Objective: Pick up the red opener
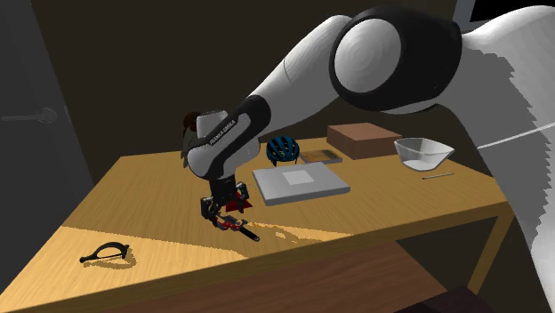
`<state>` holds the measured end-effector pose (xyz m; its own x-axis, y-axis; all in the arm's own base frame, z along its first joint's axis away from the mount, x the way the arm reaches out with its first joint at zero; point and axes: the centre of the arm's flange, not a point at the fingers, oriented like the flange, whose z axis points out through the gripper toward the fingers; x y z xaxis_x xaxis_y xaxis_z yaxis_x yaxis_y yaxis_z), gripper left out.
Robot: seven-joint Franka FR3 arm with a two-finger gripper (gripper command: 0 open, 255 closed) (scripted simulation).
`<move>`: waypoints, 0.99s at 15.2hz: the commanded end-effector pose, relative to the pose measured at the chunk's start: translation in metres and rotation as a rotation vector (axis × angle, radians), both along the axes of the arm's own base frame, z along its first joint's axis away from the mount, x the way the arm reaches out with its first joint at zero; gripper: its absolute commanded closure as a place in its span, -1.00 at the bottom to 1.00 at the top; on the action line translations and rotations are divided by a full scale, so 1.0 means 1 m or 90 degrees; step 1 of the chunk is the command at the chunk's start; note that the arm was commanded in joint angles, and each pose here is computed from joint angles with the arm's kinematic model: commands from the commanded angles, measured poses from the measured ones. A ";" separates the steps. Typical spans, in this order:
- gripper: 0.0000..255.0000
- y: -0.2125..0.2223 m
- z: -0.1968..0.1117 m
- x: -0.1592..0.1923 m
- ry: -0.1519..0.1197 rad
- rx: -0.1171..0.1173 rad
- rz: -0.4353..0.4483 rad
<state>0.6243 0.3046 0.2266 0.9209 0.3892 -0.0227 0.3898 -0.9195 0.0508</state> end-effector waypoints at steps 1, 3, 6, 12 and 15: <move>-1.00 0.001 -0.010 0.001 0.000 0.000 0.000; -1.00 0.001 -0.020 0.001 0.000 0.000 0.000; 1.00 0.001 -0.023 0.001 0.000 0.000 0.000; 1.00 0.001 -0.023 0.001 0.000 0.000 0.000; 1.00 0.001 -0.023 0.001 0.000 0.000 0.000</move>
